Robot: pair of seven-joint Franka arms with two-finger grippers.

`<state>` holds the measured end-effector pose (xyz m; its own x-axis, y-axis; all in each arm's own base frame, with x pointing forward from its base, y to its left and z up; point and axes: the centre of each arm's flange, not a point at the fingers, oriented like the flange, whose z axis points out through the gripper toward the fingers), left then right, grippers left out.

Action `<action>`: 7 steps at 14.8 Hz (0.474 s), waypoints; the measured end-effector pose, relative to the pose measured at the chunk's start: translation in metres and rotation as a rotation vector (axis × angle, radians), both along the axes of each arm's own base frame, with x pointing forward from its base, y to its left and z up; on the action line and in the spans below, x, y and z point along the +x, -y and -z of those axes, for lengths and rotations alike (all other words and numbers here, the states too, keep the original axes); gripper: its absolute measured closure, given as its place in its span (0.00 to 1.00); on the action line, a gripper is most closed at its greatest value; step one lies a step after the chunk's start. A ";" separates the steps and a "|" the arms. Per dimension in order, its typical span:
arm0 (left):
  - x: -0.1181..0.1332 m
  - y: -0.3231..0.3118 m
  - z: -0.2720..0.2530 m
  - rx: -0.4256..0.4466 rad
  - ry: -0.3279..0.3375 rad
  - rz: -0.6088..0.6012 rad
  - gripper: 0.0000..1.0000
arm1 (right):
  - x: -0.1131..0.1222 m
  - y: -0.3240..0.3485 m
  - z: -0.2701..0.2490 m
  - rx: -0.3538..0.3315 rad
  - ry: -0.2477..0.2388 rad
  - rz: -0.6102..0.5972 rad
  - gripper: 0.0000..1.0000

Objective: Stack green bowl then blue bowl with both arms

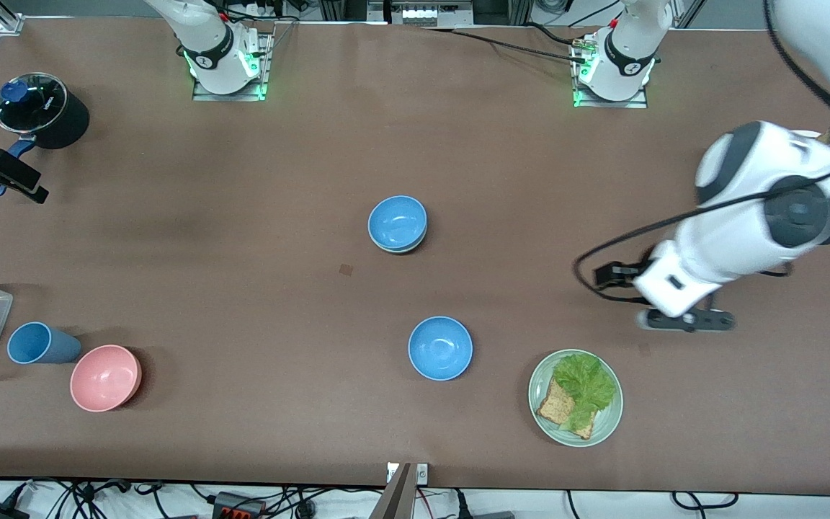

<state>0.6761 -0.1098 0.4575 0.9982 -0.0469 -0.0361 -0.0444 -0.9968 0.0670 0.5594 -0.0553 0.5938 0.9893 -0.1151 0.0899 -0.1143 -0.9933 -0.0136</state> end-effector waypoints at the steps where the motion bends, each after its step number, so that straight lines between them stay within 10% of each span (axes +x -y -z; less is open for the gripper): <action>1: 0.002 -0.019 -0.007 0.001 0.013 0.025 0.00 | 0.000 0.000 0.000 -0.001 -0.001 -0.012 0.00; 7: -0.032 -0.069 -0.073 0.060 0.036 -0.023 0.00 | -0.001 -0.001 -0.001 -0.003 -0.004 -0.038 0.00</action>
